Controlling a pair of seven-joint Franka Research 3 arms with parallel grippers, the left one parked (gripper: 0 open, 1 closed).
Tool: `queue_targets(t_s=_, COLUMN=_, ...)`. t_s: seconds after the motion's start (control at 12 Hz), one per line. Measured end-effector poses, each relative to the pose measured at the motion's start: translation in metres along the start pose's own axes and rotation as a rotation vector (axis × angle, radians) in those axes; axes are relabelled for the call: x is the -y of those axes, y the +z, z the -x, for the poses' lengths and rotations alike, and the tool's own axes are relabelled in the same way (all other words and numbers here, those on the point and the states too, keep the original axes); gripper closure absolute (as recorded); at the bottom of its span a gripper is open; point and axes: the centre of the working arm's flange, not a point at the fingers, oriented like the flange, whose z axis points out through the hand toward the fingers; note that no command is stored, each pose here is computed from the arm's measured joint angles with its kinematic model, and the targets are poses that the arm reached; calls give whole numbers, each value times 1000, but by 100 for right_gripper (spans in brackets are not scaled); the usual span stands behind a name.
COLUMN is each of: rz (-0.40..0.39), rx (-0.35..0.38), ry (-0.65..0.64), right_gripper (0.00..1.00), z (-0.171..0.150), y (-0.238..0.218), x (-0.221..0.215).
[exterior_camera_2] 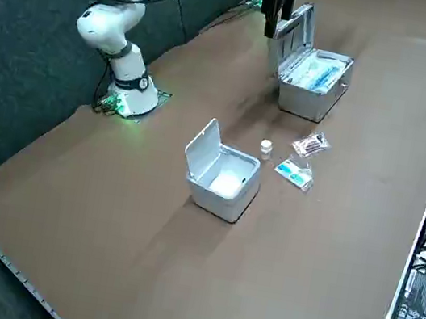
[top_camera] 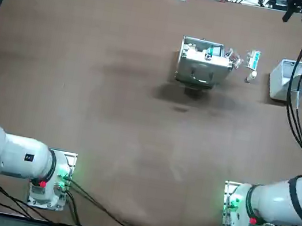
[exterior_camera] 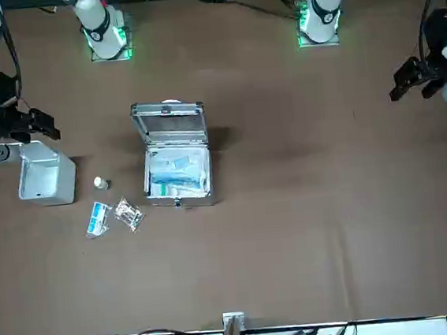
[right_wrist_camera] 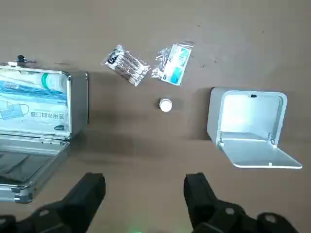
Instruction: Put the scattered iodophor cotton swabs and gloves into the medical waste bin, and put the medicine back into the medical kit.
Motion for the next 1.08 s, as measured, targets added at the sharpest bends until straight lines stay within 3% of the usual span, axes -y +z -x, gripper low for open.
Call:
queue_targets(t_s=0.58, rz=1, rx=-16, ry=5, right_gripper=0, z=-7, y=4, x=-2)
queue_targets(t_s=0.83, rz=8, rx=-66, ry=11, right_gripper=0, z=-38, y=34, x=-4)
queue_targets(t_s=1.08, rz=20, rx=-65, ry=23, right_gripper=0, z=-82, y=103, x=-7)
